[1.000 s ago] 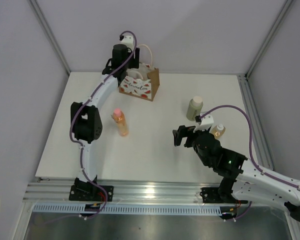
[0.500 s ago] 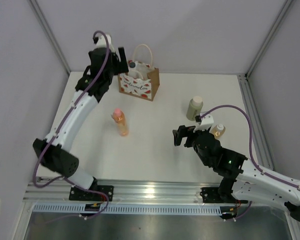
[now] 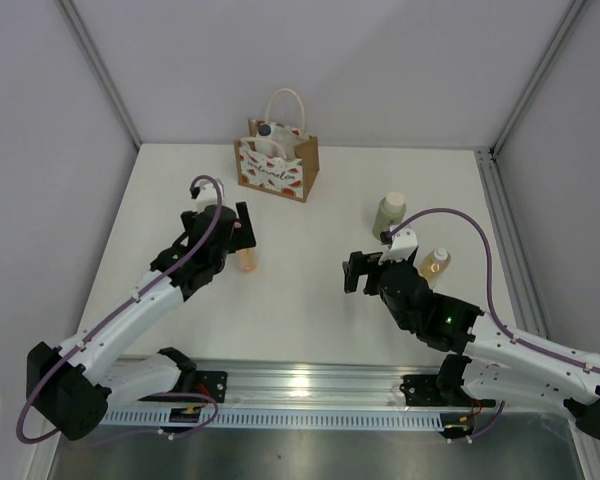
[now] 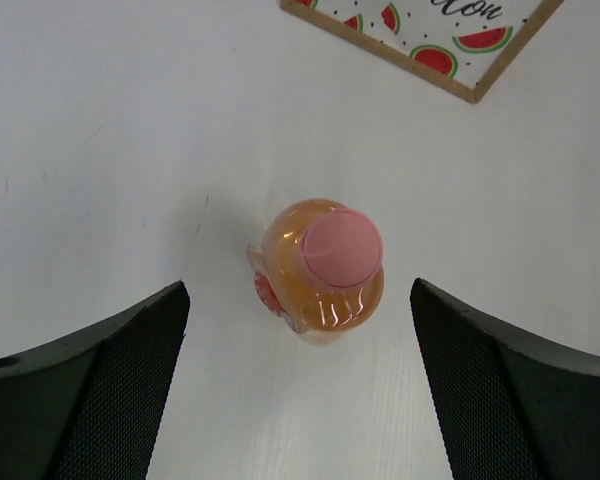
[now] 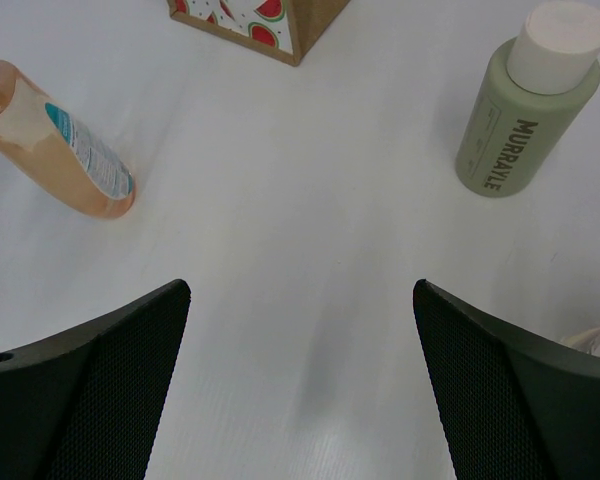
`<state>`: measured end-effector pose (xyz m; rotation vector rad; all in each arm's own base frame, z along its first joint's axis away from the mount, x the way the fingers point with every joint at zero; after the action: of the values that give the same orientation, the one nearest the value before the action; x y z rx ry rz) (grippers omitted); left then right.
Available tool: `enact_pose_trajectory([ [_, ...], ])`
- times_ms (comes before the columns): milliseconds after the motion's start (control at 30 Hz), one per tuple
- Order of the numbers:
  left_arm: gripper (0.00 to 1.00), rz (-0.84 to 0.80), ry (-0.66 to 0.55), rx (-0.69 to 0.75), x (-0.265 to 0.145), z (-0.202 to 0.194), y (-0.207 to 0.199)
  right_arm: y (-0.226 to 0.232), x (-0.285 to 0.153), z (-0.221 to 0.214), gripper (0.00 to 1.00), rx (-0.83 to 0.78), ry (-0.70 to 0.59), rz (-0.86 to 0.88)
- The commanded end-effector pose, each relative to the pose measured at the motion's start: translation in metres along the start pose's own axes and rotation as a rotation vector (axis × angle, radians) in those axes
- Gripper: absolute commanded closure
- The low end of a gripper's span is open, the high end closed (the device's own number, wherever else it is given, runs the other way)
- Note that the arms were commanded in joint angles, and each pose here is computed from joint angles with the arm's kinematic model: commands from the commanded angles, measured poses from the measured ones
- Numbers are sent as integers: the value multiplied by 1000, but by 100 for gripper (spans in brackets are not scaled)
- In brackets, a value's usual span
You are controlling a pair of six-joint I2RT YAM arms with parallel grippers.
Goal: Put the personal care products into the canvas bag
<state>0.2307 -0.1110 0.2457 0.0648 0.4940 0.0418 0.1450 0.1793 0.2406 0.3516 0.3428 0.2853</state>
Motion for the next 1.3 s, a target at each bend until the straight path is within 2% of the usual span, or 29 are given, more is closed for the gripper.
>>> enact_pose_trajectory([
  [0, 5, 9, -26, -88, 6, -5, -7, 8, -2, 19, 3, 32, -68, 2],
  [400, 5, -16, -6, -119, 37, -29, -25, 8, -2, 20, 3, 26, -68, 1],
  [733, 17, 42, 11, -75, 60, -45, -30, 8, -2, 20, 3, 25, -68, 3],
  [1067, 22, 175, -20, 15, 60, -45, -12, 8, -2, 21, 3, 25, -72, 0],
  [1267, 25, 32, -36, 51, 61, -45, -22, 9, -1, 20, 3, 20, -65, 3],
])
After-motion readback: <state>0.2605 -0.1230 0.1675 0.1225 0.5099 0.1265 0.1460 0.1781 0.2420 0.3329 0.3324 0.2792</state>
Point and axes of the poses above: each gripper's point midway between its finger pads, its own x axis out along the fingers, its own y axis along the line the jaws close on, z = x × y, the point moved 9 cm from there along -x, back along the fingers, and after that the axes turned 12 degrees about x, right-handed, at the moved point
